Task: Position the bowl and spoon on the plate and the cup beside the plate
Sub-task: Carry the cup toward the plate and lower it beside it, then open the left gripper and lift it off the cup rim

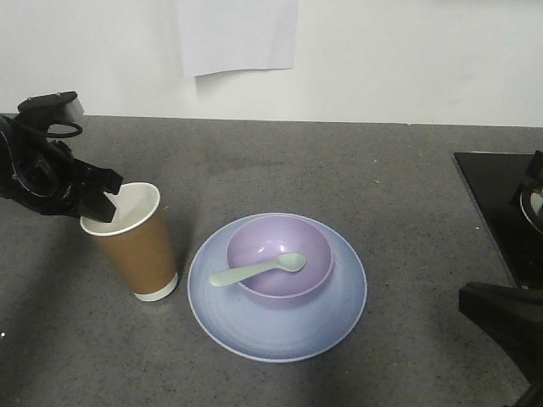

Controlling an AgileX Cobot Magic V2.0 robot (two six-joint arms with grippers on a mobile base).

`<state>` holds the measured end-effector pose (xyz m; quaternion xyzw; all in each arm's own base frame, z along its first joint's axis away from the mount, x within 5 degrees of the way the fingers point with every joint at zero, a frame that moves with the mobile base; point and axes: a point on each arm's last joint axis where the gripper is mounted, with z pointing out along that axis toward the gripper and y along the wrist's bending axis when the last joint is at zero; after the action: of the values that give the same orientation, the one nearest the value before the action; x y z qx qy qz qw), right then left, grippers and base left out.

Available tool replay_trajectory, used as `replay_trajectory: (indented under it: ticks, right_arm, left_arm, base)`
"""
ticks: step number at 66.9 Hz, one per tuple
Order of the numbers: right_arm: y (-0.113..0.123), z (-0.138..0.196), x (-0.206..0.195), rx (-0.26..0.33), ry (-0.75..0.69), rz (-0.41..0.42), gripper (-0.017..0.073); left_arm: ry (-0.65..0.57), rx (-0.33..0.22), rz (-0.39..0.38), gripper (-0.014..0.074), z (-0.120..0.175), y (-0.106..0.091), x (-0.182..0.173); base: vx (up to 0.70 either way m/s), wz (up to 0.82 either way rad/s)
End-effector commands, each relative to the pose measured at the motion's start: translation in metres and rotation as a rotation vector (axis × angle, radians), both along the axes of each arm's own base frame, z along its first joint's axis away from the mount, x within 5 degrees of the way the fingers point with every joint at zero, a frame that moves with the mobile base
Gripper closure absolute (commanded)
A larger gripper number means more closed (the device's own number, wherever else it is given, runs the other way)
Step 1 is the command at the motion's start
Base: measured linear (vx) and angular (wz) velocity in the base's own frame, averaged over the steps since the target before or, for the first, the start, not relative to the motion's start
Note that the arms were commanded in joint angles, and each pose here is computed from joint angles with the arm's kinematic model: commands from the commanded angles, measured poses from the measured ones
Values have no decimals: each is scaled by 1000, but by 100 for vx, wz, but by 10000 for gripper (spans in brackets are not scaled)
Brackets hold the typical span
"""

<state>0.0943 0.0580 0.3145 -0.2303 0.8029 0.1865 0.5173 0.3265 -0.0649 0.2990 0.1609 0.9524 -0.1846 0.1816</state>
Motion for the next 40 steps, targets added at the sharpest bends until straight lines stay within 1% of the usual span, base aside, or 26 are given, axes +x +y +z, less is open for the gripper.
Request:
replay_trajectory:
  ticks: [1,26,31,40]
  right_arm:
    - [-1,14,3,44,-74,-31,562]
    - [-1,14,3,44,-74,-31,562]
    - [-1,14,3,44,-74,-31,562]
    - [-1,14,3,44,-74,-31,562]
  left_arm:
    - [-50,-35,-2,522,18,-3,-5]
    - [-37,-36,-7,342,18,-4,-6]
    - [-33,-36,-9,316,18,-4,-6]
    - [-30,-36,-11,293,18,-4,-7]
  base:
    - [0,0]
    - [0,0]
    - [0,0]
    - [0,0]
